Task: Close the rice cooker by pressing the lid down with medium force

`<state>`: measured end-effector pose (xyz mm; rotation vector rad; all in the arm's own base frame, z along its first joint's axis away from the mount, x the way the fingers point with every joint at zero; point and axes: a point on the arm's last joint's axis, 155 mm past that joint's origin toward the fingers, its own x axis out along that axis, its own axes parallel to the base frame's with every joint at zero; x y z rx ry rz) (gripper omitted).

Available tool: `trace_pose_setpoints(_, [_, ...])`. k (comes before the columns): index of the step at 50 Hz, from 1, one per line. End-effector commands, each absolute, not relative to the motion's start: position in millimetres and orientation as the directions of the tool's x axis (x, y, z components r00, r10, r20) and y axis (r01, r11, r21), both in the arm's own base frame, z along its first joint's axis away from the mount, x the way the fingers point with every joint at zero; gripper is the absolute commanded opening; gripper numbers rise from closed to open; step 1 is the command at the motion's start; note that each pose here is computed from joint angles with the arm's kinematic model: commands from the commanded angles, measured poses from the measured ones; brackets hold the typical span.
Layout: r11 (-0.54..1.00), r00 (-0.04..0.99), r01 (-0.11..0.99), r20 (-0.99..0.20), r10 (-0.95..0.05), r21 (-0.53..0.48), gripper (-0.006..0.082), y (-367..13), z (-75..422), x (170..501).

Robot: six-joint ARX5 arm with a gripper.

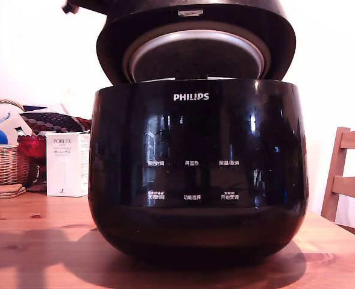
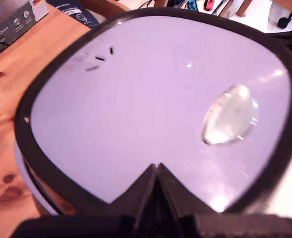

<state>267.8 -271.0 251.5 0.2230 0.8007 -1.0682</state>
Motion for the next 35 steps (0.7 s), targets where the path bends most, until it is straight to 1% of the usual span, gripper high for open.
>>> trace_pose_setpoints(1, [0.489, 0.186, 0.837, -0.711, -0.678, -0.247, -0.0024, -271, 227, 261])
trace_pose_setpoints(14, [0.477, 0.162, 0.836, -0.71, -0.685, -0.27, -0.0024, -277, 216, 255])
trace_pose_setpoints(19, [0.46, 0.132, 0.839, -0.712, -0.69, -0.29, -0.0024, -281, 209, 247])
trace_pose_setpoints(35, [0.442, 0.109, 0.848, -0.717, -0.688, -0.294, -0.0024, -286, 204, 239])
